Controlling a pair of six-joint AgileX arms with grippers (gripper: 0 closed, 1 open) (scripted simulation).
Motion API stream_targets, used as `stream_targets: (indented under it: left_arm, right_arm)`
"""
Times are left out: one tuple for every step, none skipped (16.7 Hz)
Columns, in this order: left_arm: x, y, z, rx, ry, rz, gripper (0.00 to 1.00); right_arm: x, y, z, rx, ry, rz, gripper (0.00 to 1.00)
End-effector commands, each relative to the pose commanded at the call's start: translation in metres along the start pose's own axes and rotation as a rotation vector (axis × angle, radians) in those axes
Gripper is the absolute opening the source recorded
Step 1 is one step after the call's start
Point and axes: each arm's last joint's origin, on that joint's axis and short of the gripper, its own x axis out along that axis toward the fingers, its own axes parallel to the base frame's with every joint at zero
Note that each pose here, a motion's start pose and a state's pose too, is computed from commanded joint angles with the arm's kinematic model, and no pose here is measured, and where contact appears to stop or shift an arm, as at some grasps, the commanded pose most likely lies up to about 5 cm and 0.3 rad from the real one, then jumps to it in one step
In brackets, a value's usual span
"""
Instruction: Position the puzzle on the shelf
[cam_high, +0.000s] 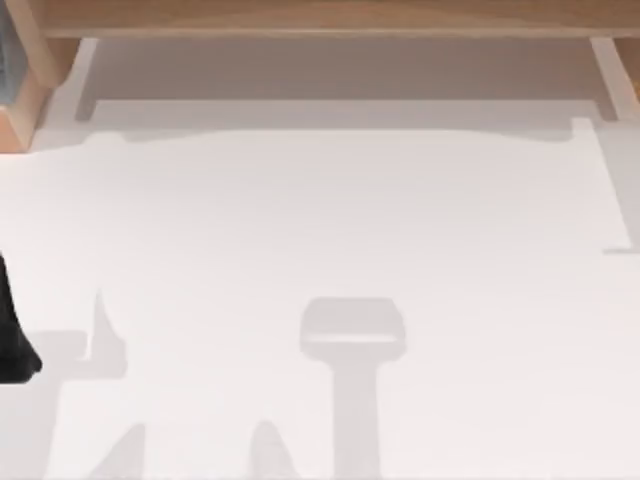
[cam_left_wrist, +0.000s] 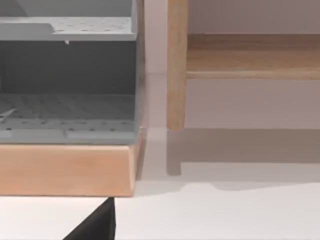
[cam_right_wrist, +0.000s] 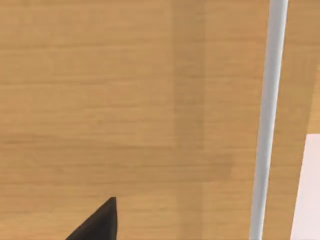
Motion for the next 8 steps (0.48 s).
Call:
stream_targets:
  left_arm:
    - [0.0,0.0,0.0,0.0,0.0,0.0,1.0]
    - [0.0,0.0,0.0,0.0,0.0,0.0,1.0]
    - [0.0,0.0,0.0,0.0,0.0,0.0,1.0]
    - [0.0,0.0,0.0,0.0,0.0,0.0,1.0]
    - [0.0,0.0,0.0,0.0,0.0,0.0,1.0]
    - [0.0,0.0,0.0,0.0,0.0,0.0,1.0]
    - [0.0,0.0,0.0,0.0,0.0,0.0,1.0]
    - [0.0,0.0,0.0,0.0,0.0,0.0,1.0]
  right_arm:
    - [0.002,-0.002,-0.011,0.024,0.043,0.003,1.0]
    - [0.004,-0.005,-0.023,0.055,0.092,0.008,1.0]
    - [0.007,-0.008,-0.037,0.092,0.145,0.014,1.0]
    - [0.011,-0.012,-0.052,0.135,0.198,0.02,1.0]
    - [0.015,-0.017,-0.067,0.183,0.252,0.027,1.0]
    - [0.02,-0.023,-0.081,0.236,0.302,0.034,1.0]
    - [0.027,-0.03,-0.095,0.293,0.348,0.043,1.0]
    - [0.034,-0.038,-0.108,0.353,0.391,0.053,1.0]
